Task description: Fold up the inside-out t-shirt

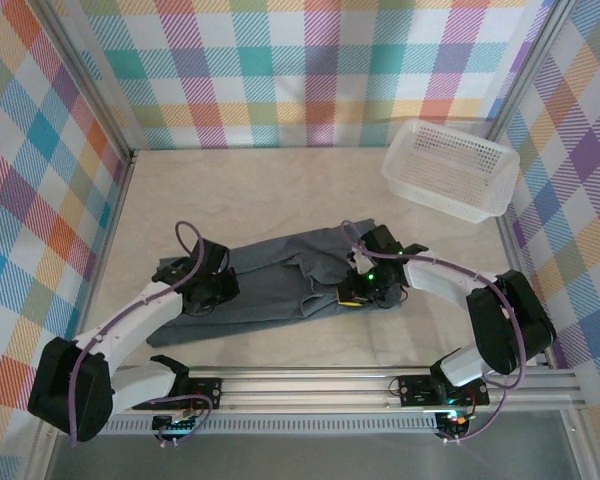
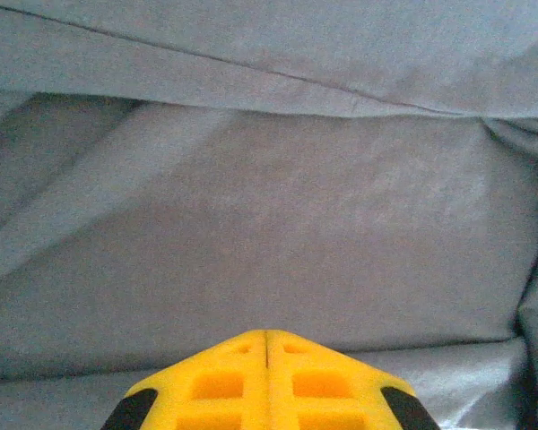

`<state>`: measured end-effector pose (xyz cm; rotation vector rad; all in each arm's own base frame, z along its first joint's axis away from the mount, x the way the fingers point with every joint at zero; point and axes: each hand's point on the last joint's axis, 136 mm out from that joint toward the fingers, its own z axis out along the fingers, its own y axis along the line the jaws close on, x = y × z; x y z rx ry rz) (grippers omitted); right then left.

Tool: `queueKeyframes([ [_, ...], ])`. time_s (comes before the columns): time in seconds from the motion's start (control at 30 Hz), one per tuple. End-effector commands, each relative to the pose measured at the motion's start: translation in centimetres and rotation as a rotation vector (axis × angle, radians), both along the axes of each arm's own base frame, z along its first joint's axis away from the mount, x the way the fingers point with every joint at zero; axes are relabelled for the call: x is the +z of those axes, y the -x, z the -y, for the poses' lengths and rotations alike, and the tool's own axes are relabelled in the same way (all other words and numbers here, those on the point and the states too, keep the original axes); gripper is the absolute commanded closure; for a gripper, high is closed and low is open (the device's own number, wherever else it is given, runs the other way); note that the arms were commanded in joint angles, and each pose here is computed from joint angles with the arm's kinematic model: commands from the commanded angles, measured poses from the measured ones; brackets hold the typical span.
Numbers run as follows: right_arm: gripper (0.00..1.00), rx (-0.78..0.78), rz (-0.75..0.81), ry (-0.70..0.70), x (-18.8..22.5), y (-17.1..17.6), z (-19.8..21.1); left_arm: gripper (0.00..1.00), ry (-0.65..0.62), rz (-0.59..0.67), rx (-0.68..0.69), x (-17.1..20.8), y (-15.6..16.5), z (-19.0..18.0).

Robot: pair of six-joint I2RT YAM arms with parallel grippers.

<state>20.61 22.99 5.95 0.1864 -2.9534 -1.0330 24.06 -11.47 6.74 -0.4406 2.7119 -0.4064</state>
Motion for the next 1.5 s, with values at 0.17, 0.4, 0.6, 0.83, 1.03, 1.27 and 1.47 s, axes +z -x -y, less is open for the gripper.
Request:
queueKeyframes([
  [0.17, 0.87, -0.303, 0.298, 0.109, 4.6, -10.4, 2.2, 1.0, -0.103, -0.062, 0.056, -3.1, -3.0, 0.0],
  [0.4, 0.86, -0.322, 0.306, 0.37, 0.2, -14.1, 5.3, 1.0, -0.286, -0.109, 0.045, -6.0, -7.0, -1.7],
  [0.6, 0.83, -0.295, 0.26, 0.436, -2.7, -15.7, 5.7, 1.0, -0.344, -0.116, 0.026, -8.0, -14.7, -1.2],
  [0.83, 0.88, -0.249, 0.072, 0.39, -7.2, -13.3, 4.2, 1.0, -0.224, 0.122, -0.155, -5.2, -27.4, 4.6],
  [1.03, 0.87, -0.062, -0.045, 0.211, -7.3, -3.5, -5.9, 1.0, -0.061, 0.259, -0.328, -1.2, -32.4, 9.8],
  [1.27, 0.79, 0.052, 0.034, -0.013, -0.4, -0.7, -14.2, 0.77, 0.055, 0.38, -0.353, 4.0, -28.6, 9.5],
  [1.47, 0.66, -0.242, 0.161, 0.064, 2.4, -4.5, -6.6, 0.54, 0.018, 0.395, -0.184, 8.9, -20.4, 3.7],
])
